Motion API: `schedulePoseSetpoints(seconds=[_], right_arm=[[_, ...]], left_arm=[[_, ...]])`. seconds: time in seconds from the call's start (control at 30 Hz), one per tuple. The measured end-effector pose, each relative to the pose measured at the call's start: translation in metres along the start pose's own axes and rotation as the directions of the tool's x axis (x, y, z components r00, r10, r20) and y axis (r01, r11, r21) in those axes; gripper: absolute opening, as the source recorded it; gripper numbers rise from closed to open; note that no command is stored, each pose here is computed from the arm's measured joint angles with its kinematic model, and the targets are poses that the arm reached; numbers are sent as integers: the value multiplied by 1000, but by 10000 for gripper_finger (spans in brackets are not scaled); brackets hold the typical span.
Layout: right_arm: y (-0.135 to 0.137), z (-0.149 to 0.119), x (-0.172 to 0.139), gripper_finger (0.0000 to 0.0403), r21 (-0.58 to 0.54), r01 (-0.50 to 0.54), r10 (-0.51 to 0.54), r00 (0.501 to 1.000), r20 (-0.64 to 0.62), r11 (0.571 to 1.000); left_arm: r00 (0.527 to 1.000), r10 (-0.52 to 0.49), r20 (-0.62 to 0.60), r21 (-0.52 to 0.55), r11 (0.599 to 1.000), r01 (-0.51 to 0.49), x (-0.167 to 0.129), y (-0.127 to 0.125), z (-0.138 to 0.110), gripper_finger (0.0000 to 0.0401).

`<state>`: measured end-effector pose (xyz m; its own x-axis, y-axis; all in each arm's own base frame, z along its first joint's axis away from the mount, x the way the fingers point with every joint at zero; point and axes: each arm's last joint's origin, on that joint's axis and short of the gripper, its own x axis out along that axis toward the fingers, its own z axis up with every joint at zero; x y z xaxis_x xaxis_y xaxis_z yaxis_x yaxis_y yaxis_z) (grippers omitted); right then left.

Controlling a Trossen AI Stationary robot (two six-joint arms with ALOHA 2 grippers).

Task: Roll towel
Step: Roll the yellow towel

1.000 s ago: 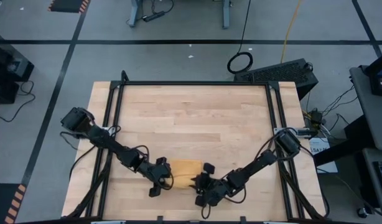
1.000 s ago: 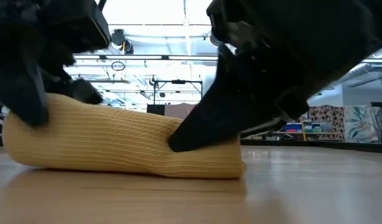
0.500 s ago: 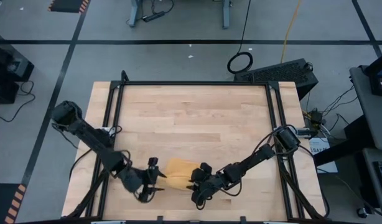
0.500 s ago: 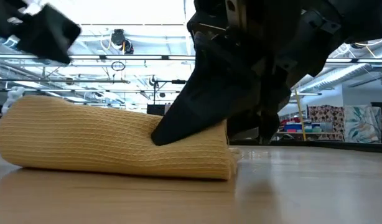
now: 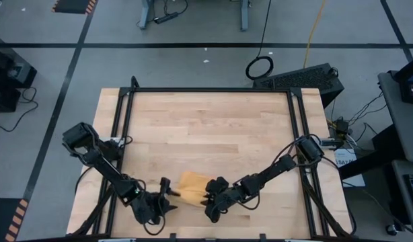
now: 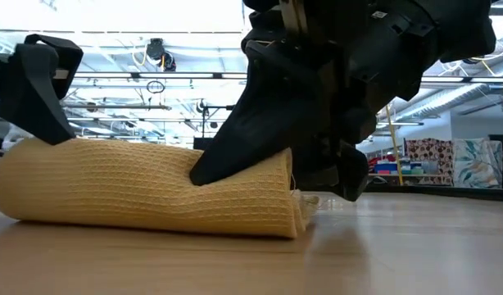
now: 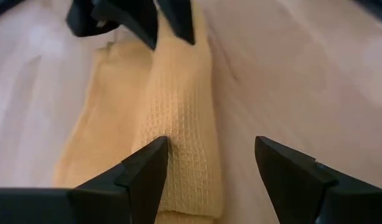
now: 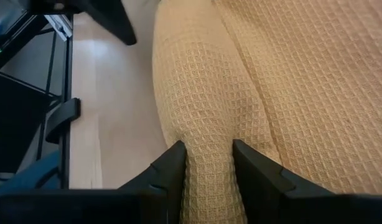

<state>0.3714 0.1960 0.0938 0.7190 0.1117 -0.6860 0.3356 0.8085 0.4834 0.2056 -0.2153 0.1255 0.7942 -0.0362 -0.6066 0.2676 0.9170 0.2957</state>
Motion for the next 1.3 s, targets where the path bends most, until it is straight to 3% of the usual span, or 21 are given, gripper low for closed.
schedulePoseSetpoints(seconds=[0.33,0.77,0.87,1.13,1.3], right_arm=[[0,0,0,116,5,-11,11,1000,-14,1000],[2,5,-4,119,-42,-28,28,1000,-5,999],[7,10,-12,133,-91,-41,41,999,6,995],[18,11,-40,207,-321,24,-16,1000,26,947],[32,-6,-53,256,-435,95,-50,992,114,895]], left_arm=[[994,90,-54,52,995,-87,4,9,-5,247],[978,-70,-195,-75,996,56,26,42,-9,242],[970,-115,-212,-107,990,94,29,49,-9,212],[951,-218,-219,-173,968,182,36,60,-8,60],[930,-300,-210,-245,937,247,36,63,-6,58]])
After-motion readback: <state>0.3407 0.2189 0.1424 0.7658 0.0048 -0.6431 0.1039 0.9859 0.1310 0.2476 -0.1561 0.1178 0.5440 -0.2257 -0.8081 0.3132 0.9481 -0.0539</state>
